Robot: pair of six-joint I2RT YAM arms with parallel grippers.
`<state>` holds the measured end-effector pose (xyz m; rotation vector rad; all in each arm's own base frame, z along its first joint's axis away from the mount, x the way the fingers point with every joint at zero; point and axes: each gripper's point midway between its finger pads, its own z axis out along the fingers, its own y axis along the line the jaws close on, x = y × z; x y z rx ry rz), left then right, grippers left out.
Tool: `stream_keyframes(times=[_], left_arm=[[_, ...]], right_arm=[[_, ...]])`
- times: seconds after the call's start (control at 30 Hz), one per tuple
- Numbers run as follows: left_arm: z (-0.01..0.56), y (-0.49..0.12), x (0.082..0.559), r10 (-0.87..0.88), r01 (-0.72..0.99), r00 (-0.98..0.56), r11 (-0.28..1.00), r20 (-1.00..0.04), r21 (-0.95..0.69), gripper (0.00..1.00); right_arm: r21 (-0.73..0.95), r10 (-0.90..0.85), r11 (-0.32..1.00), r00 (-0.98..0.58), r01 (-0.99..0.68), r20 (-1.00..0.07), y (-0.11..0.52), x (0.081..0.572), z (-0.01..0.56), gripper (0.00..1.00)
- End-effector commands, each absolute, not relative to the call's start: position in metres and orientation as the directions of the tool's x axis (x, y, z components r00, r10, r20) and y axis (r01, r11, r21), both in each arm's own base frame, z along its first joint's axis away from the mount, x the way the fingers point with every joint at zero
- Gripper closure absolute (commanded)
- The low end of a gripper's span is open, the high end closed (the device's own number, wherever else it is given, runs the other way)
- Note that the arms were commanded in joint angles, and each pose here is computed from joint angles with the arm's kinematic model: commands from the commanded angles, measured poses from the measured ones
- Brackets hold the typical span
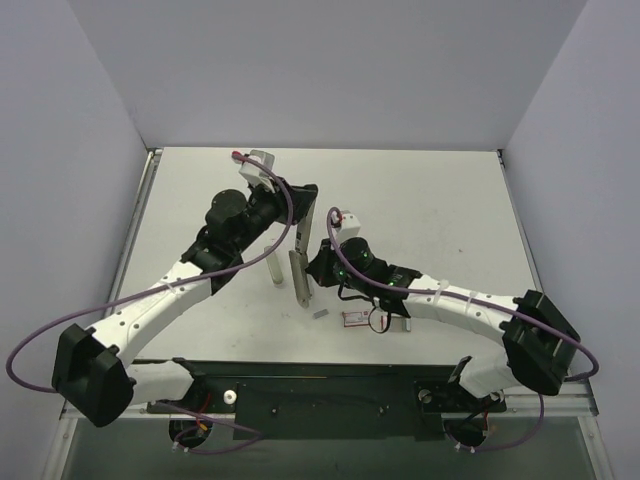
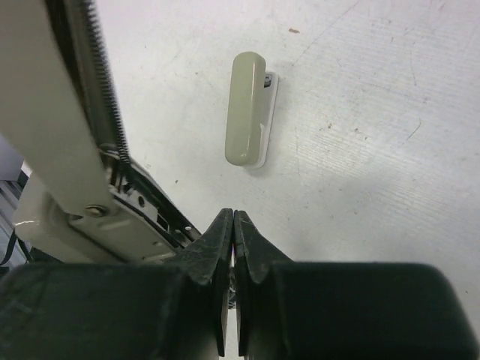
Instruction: Unload the staples from the stapler
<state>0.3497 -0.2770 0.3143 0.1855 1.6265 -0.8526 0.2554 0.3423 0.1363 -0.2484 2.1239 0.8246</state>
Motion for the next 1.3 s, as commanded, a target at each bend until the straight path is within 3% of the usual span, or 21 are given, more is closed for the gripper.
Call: stream_keyframes(times=[0.0,0.4,0.7,0.97,1.27], left_arm=[[0.382,-0.267,0.318,-0.459,0.638,-0.161,0.627,-0.874,-0.447,1.00],[0.410,-0.252,0.261,-0.496,0.723,-0.194,0.512,-0.847,-0.465,1.00],[0.432,-0.234,0.241,-0.479,0.733,-0.139,0.539,-0.867,-0.415,1.00],[0.442,-0.226,0.232,-0.516,0.738,-0.123,0.524,-0.848,-0.426,1.00],[0.434,-0.219,0.239,-0.598,0.655,-0.205,0.505,-0.775,-0.563,1.00]], right_arm=[[0.452,0.140,0.771,-0.573,-0.448,-0.807,0.329,0.257,0.168,1.00],[0.356,0.121,0.840,-0.497,-0.410,-0.859,0.289,0.252,0.203,1.00],[0.354,0.185,0.857,-0.417,-0.374,-0.890,0.238,0.233,0.250,1.00],[0.414,0.168,0.813,-0.516,-0.408,-0.840,0.219,0.192,0.238,1.00],[0.464,0.057,0.734,-0.636,-0.495,-0.769,0.252,0.148,0.202,1.00]])
